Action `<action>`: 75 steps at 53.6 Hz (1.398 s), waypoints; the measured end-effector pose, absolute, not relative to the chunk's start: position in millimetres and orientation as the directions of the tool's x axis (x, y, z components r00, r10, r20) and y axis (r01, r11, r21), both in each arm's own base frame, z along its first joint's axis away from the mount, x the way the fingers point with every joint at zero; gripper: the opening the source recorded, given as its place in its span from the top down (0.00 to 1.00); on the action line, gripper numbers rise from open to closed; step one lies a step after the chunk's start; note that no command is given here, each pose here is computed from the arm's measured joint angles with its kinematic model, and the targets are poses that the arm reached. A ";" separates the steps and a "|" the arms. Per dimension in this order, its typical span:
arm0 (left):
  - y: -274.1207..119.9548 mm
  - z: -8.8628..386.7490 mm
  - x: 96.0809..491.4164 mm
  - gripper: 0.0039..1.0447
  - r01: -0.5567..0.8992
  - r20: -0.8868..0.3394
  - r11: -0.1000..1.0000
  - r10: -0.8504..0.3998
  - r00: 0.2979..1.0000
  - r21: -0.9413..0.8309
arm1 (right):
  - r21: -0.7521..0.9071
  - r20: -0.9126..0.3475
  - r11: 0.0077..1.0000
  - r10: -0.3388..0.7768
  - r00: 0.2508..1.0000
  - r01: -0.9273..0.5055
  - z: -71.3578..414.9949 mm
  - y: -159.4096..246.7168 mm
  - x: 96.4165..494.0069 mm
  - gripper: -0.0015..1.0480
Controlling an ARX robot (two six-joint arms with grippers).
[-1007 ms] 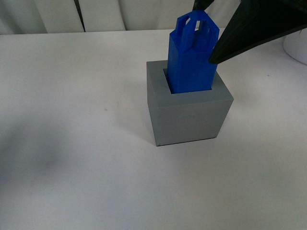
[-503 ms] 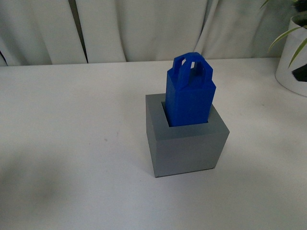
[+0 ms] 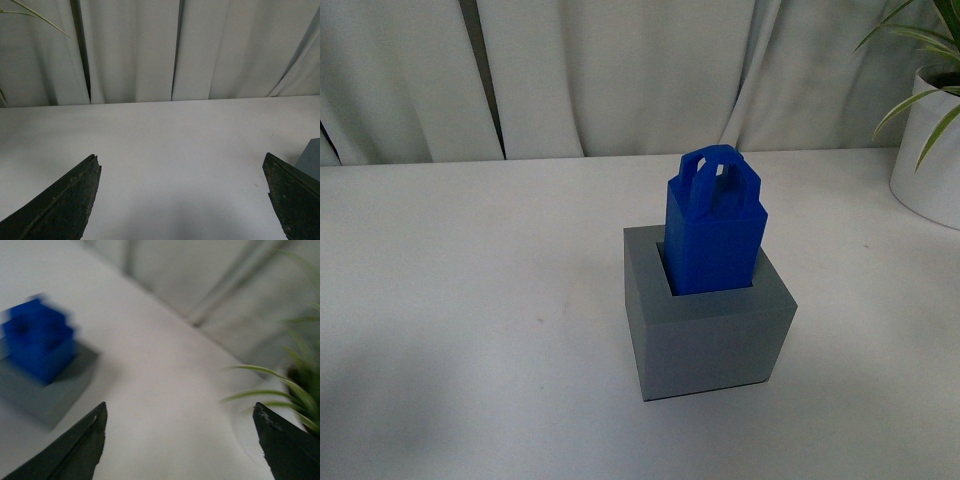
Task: Insert blue part into gray base
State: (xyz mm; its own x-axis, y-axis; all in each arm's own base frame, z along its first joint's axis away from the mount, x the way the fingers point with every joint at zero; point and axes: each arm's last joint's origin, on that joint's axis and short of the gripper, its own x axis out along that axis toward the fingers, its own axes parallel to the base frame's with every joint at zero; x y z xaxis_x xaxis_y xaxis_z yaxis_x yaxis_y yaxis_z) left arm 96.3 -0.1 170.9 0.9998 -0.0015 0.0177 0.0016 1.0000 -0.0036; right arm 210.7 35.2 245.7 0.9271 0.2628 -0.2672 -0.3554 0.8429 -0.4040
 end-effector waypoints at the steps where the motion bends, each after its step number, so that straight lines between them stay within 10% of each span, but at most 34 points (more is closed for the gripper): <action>1: -0.1 170.9 96.3 0.06 0.002 0.018 1.000 -0.002 1.000 -0.004 | -0.390 -0.240 0.866 0.231 0.943 -0.312 244.1 34.3 209.3 0.26; 6: -0.1 170.9 96.3 0.06 -0.001 0.018 1.000 0.001 1.000 -0.004 | -0.174 -0.030 0.985 0.007 1.000 -0.012 233.2 21.7 192.9 0.44; 22: -0.1 170.9 96.3 0.06 0.001 0.018 1.000 -0.001 1.000 -0.004 | -0.021 -0.007 0.999 0.024 1.000 -0.024 202.1 7.5 161.7 0.99; 75: -0.1 170.9 96.3 0.06 0.001 0.018 1.000 -0.001 1.000 -0.004 | -0.012 0.005 1.000 0.003 1.000 -0.003 168.1 0.2 119.3 0.98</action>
